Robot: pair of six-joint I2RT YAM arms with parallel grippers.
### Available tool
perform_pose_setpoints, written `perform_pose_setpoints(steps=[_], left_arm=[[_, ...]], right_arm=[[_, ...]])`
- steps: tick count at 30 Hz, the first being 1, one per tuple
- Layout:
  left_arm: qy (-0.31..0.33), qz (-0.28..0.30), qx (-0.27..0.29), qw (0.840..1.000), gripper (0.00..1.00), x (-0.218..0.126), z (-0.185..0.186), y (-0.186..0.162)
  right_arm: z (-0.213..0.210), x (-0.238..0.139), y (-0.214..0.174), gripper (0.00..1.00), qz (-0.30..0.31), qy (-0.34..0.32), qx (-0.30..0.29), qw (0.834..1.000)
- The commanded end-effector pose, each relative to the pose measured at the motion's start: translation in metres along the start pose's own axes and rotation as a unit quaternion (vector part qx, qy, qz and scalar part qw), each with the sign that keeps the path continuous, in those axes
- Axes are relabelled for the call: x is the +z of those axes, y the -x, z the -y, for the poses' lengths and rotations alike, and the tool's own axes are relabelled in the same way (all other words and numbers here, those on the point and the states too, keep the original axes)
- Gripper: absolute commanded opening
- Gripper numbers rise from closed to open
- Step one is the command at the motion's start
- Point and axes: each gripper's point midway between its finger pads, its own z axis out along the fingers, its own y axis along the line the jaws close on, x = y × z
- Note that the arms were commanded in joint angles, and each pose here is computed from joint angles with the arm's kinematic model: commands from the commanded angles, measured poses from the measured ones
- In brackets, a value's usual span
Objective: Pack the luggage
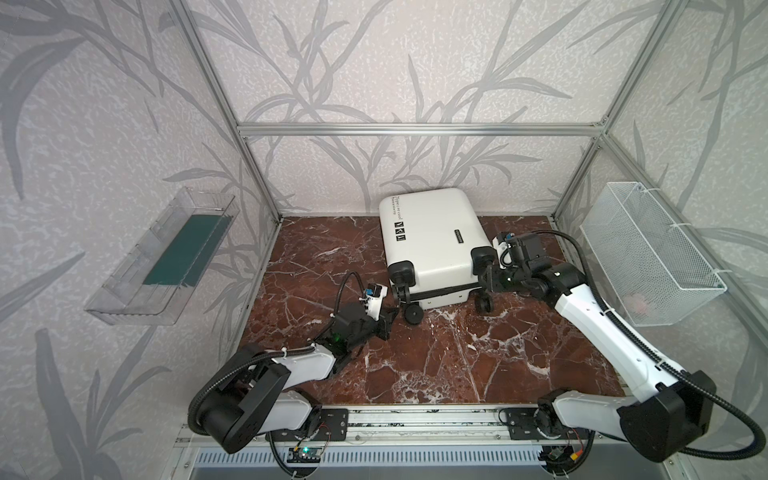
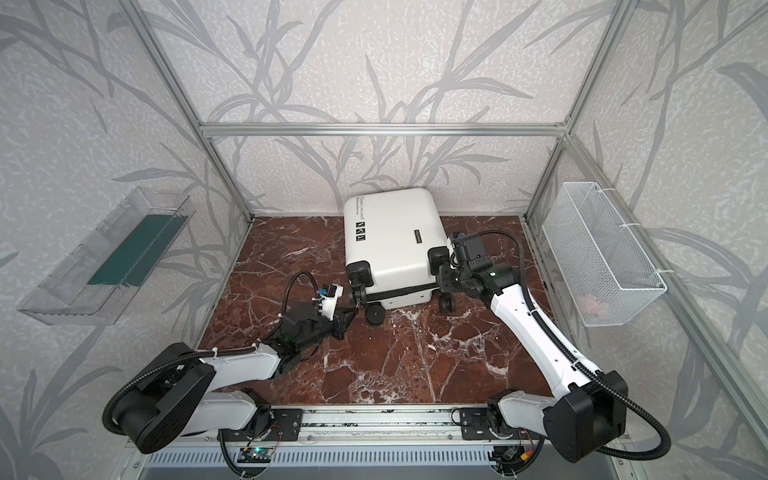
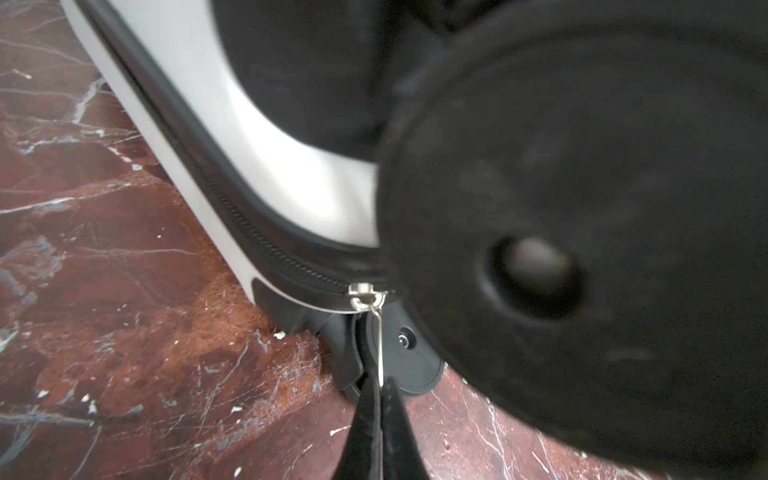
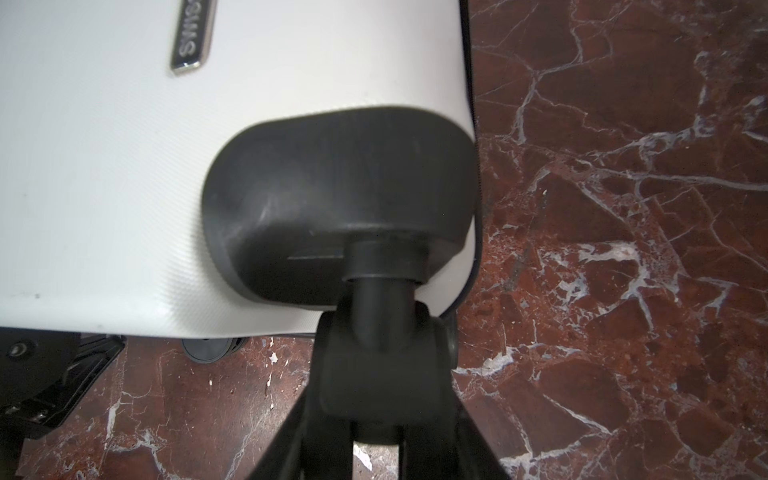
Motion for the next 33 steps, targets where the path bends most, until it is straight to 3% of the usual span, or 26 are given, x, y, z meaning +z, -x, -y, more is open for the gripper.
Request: perform_pose_setpoints(steps=[1, 11, 19, 33], left_arm=[[-0.032, -0.029, 0.051, 0.998, 0.0, 0.002, 0.022, -0.007], [-0.063, 0.003, 0.162, 0.985, 0.0, 0.012, 0.064, 0.009], [-0.074, 0.04, 0.214, 0.973, 0.0, 0.019, 0.091, 0.03], [-0.14, 0.024, 0.271, 0.952, 0.0, 0.062, 0.15, 0.036]], right_arm=[[-0.011, -0.002, 0.015, 0.0, 0.031, 0.025, 0.003, 0.999], [-0.009, 0.001, 0.006, 0.0, 0.023, 0.027, 0.012, 0.999], [-0.008, 0.0, 0.001, 0.0, 0.021, 0.026, 0.017, 0.999], [-0.012, 0.0, -0.006, 0.0, 0.016, 0.041, 0.032, 0.999]])
